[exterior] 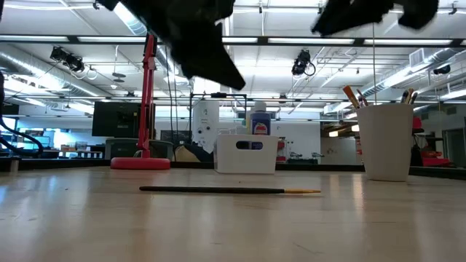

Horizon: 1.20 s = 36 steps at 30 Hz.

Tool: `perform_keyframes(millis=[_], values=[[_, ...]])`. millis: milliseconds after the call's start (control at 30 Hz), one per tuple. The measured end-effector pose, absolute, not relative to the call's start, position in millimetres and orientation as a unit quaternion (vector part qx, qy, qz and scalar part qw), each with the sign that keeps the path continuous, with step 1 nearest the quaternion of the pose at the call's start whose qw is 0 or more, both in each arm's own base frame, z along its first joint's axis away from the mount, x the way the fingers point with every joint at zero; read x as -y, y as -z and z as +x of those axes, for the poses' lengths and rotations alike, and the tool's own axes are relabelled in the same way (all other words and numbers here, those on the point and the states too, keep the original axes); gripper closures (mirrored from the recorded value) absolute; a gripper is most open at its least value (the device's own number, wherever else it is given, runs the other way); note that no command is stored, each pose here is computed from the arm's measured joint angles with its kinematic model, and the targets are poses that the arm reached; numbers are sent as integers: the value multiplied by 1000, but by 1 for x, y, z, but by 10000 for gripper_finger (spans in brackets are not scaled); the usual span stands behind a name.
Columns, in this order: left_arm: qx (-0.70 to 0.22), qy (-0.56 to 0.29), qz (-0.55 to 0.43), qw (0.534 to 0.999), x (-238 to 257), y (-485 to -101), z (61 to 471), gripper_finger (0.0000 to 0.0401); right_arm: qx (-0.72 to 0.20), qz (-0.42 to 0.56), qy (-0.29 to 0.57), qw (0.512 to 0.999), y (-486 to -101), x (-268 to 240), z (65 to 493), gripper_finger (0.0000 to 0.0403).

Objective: Pick & Place Paint Supplies
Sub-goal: Put the gold paint brush into the gray cup

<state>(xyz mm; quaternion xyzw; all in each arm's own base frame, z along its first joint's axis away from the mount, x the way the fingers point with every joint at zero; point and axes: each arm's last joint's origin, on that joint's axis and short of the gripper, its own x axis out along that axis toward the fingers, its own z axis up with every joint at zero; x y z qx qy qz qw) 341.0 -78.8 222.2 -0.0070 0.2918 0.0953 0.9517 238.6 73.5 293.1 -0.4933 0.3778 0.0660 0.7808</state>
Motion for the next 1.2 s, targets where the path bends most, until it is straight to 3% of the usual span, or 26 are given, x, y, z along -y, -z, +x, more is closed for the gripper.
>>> perform_keyframes(millis=[100,200,367,567,833,1200], values=[[-304,-37,-26,952,85,-208,349,348,-322,-344,-62,880,-301,-81,247,318],[-325,3,-35,945,91,-200,348,348,-275,-172,-76,943,-305,-88,256,318],[-322,7,-19,946,103,-207,340,348,-233,-168,-126,950,-269,-104,266,318],[-332,-13,11,943,111,-233,313,348,-157,-101,-115,976,-213,-119,287,318],[-255,-68,75,962,114,-284,277,348,-209,-75,-83,971,-142,-130,313,318],[-218,-60,126,966,109,-306,263,348,-232,3,-51,971,-106,-135,324,318]])
